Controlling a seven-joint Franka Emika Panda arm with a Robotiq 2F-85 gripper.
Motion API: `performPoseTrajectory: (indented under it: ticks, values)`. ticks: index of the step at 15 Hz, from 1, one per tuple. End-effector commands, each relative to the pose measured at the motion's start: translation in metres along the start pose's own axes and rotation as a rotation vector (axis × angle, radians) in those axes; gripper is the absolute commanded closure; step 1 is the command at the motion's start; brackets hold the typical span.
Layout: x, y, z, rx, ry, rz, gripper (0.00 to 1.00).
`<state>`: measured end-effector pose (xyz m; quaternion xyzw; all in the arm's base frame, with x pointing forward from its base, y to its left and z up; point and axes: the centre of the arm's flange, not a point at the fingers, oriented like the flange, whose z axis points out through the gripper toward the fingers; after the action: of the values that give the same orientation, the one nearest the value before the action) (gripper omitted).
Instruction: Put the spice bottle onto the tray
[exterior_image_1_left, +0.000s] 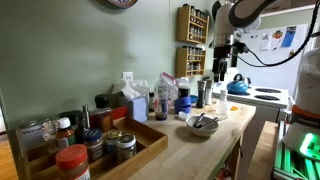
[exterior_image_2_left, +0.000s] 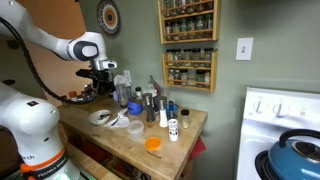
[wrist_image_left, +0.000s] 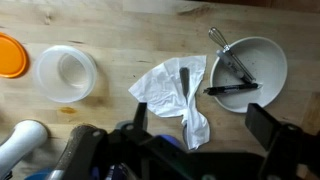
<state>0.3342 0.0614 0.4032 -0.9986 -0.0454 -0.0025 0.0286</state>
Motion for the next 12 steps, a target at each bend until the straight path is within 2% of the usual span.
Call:
performPoseTrajectory:
  ticks: [1,10,11,12]
  values:
    - [0.0,0.0,0.0,0.0,0.0,0.0,0.0]
    - [0.0,0.0,0.0,0.0,0.0,0.0,0.0]
    - [0.003,0.0,-0.002,0.0,0.031,0.032,0.0]
    - [0.021,0.0,-0.007,0.028,0.108,0.11,0.0]
